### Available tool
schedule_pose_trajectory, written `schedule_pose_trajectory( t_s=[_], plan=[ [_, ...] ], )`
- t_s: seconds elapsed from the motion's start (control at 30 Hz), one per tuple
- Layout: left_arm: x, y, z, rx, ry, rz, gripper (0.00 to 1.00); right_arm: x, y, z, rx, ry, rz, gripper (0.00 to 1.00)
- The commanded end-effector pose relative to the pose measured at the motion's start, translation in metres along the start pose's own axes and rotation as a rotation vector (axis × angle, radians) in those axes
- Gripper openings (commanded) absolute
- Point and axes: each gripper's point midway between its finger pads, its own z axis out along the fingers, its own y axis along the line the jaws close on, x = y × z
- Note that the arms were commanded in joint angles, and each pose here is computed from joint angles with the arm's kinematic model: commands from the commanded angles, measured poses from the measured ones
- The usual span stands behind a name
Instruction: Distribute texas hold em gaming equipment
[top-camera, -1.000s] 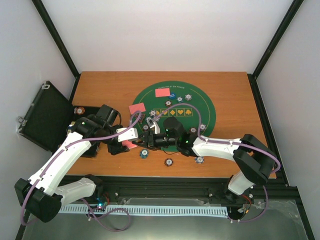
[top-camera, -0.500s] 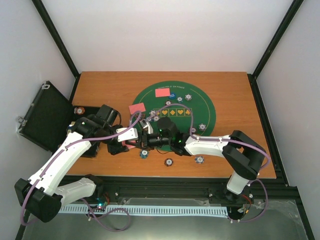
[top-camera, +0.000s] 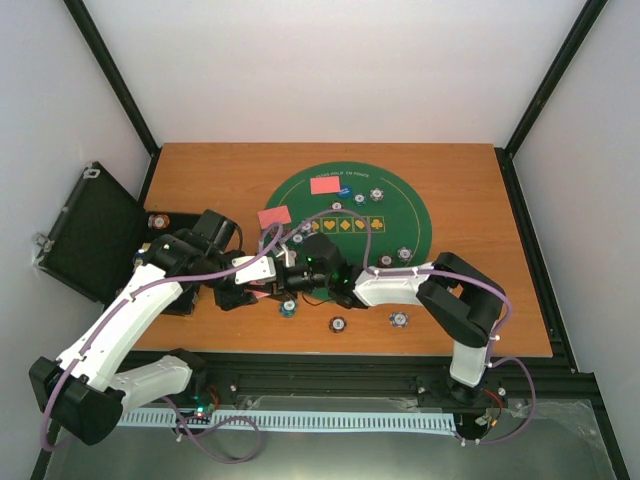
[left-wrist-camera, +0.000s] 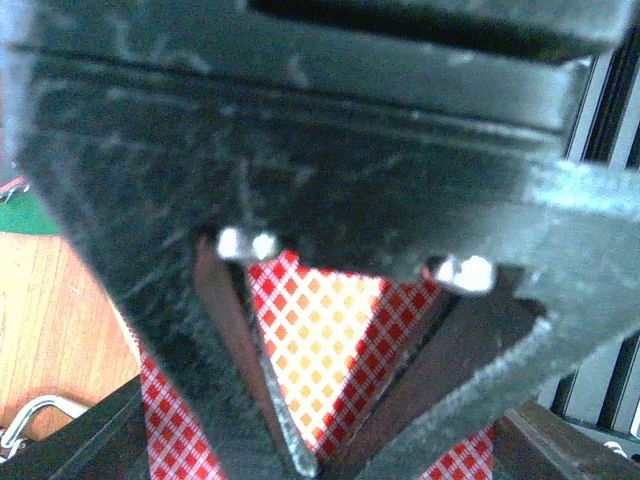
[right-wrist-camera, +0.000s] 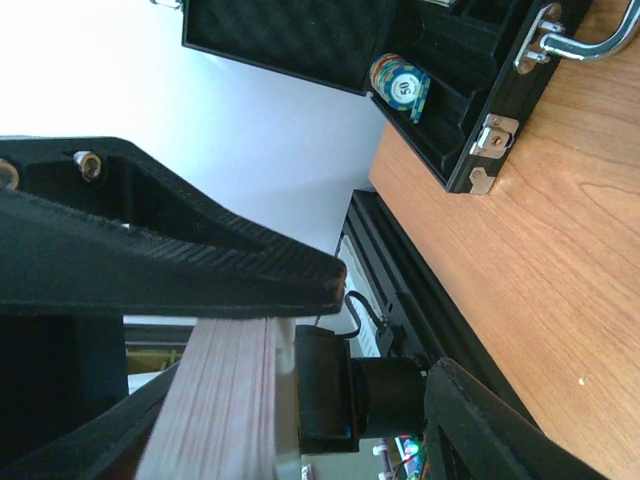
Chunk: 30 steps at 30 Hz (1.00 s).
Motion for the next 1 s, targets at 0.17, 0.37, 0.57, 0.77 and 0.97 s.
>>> schedule_pose_trajectory(
  t_s=[0.17, 0.37, 0.57, 0.77, 0.97],
  plan=[
    [-0.002, 0.002, -0.007, -0.025, -0.015, 0.034, 0.11, -0.007, -0.012, -0.031, 0.01, -0.021, 0.009, 0.52],
    [-0.004, 0.003, -0.007, -0.025, -0.02, 0.035, 0.11, -0.006, -0.004, -0.039, 0.037, -0.026, -0.014, 0.46],
    [0.0, 0.003, -0.004, -0.03, -0.004, 0.041, 0.11, -0.005, -0.002, -0.046, 0.07, -0.033, -0.021, 0.39],
    [0.004, 0.003, -0.001, -0.037, 0.003, 0.046, 0.11, -0.005, 0.007, -0.054, 0.095, -0.049, -0.044, 0.31],
    [0.004, 0.004, -0.001, -0.04, 0.009, 0.047, 0.11, -0.003, 0.01, -0.06, 0.112, -0.053, -0.053, 0.24]
  ],
)
